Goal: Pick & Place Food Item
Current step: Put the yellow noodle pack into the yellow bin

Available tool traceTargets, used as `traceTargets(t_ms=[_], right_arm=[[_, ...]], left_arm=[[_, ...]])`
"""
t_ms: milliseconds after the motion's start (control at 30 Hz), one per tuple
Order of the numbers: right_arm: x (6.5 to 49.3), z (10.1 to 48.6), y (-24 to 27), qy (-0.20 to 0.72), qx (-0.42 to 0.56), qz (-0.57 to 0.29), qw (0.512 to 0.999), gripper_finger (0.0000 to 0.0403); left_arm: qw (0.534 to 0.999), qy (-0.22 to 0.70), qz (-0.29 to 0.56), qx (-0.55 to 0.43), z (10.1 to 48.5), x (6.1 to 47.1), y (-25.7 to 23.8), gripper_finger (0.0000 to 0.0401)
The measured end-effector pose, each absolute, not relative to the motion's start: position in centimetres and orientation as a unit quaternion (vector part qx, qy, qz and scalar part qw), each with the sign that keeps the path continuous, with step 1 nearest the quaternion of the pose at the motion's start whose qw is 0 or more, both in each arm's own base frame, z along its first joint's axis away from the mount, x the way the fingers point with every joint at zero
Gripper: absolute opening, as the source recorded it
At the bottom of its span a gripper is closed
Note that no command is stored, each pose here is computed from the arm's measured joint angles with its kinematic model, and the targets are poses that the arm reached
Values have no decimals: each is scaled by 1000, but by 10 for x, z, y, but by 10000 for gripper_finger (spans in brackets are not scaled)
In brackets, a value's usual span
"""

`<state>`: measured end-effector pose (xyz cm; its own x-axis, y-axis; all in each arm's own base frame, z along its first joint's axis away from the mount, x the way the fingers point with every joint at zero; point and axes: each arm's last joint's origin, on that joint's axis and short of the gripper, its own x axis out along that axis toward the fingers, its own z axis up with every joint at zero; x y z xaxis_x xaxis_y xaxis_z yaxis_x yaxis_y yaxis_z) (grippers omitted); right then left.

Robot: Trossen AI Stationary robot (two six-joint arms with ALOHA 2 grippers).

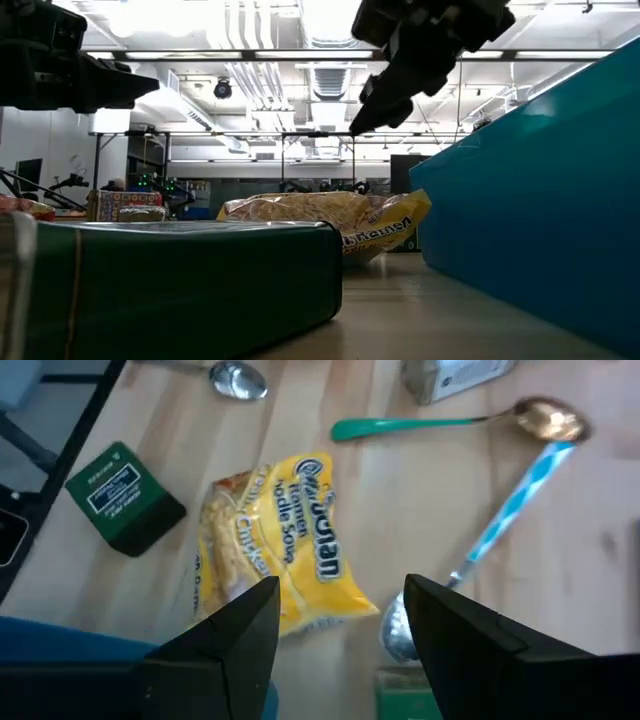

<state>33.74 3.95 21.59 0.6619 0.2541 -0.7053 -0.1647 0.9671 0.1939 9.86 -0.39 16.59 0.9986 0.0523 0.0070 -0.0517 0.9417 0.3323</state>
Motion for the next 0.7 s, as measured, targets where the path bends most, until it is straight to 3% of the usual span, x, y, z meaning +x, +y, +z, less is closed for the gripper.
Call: traceTargets(t_ms=[400, 700], right_arm=[[375, 178, 53, 439, 69, 113, 889, 212], [376, 166, 52, 459, 69, 109, 879, 212]], left_arm=[[985, 6, 26, 169, 165, 99, -4, 0], [985, 11, 25, 170, 164, 100, -4, 0]])
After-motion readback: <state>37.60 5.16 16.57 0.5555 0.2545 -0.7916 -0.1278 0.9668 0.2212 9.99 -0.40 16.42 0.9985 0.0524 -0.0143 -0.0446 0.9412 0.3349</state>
